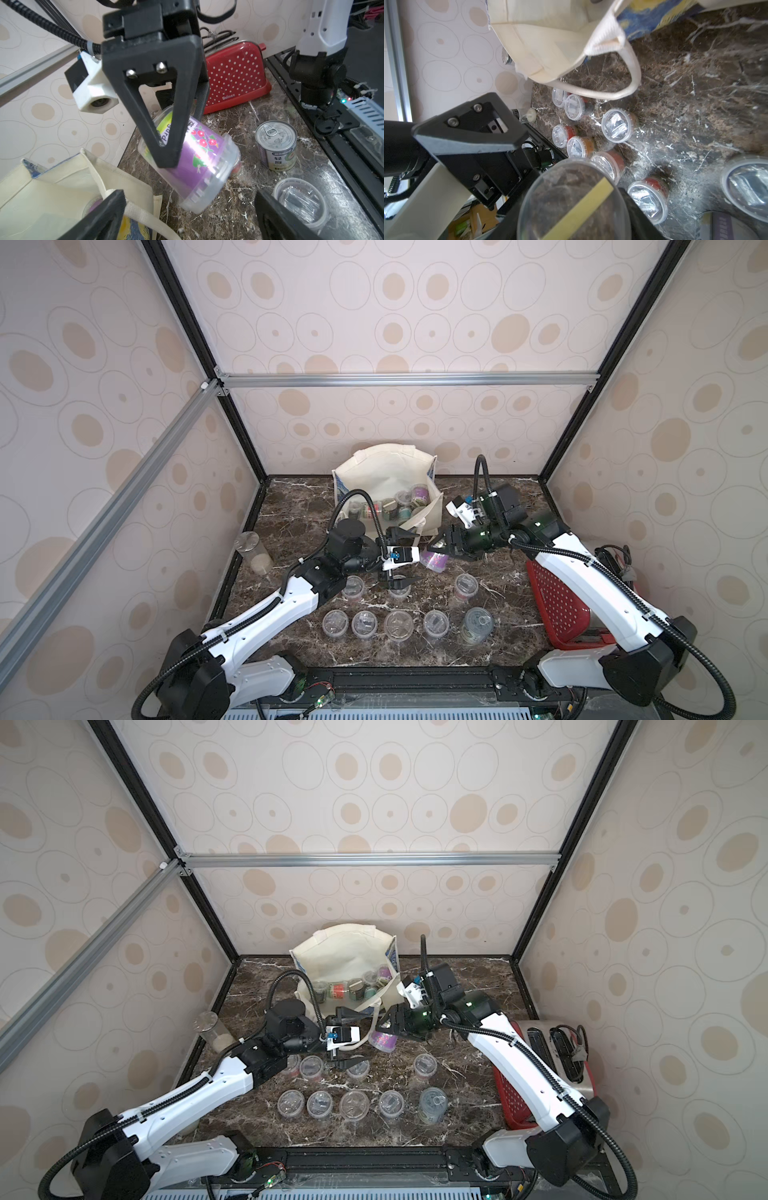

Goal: Take out the seed jars from the canvas bag
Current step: Place the seed jar at the center of the board.

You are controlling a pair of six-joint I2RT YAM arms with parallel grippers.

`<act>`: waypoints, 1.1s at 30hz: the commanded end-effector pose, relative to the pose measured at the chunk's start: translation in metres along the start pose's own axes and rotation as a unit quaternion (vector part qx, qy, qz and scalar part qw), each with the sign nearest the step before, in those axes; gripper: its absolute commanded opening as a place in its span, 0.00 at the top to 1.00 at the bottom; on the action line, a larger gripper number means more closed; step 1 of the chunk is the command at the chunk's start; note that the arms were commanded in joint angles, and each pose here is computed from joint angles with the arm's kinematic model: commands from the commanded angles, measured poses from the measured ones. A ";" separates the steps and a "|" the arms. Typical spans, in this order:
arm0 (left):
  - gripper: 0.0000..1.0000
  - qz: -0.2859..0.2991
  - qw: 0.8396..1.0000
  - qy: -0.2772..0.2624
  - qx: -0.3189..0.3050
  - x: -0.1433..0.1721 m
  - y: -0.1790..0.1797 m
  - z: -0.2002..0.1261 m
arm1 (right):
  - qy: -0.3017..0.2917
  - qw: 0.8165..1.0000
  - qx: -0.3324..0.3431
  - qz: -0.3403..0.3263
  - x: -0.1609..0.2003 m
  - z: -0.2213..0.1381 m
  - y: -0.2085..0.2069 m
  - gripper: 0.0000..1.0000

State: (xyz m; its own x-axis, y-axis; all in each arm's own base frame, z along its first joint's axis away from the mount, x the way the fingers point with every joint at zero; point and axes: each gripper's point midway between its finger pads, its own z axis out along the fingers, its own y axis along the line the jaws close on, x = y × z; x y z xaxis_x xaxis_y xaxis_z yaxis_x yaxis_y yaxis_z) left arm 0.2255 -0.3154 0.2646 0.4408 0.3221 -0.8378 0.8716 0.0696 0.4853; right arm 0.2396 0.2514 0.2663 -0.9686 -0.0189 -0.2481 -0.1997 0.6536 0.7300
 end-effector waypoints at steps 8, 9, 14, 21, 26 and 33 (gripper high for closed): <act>0.02 0.090 0.995 -0.022 0.027 -0.011 -0.007 0.019 | 0.067 0.998 -0.015 0.005 0.033 0.020 -0.002 0.40; 0.02 0.092 0.995 -0.019 0.035 -0.010 -0.009 0.021 | 0.069 0.998 -0.016 0.003 0.033 0.021 -0.002 0.40; 0.07 0.100 0.992 0.003 0.079 0.003 -0.027 0.030 | 0.091 0.996 -0.021 0.001 0.038 0.028 0.001 0.40; 0.23 0.105 0.990 -0.003 0.096 0.001 -0.035 0.036 | 0.120 0.993 -0.012 0.007 0.046 0.039 -0.001 0.41; 0.32 0.088 0.991 0.020 0.104 0.012 -0.038 0.039 | 0.115 0.993 -0.010 0.000 0.044 0.038 -0.001 0.40; 0.37 0.047 0.995 0.010 0.091 0.002 -0.030 0.041 | 0.099 0.995 0.001 -0.022 0.038 0.038 -0.004 0.23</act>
State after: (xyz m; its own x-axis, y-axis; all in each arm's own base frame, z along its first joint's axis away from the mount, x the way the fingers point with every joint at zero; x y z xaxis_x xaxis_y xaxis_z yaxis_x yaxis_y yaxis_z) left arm 0.2070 -0.3463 0.2137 0.5142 0.3810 -0.7684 0.8551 -0.1592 0.4934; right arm 0.2076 0.2753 0.2219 -0.9778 -0.1806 -0.1064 -0.2003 0.6561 0.7276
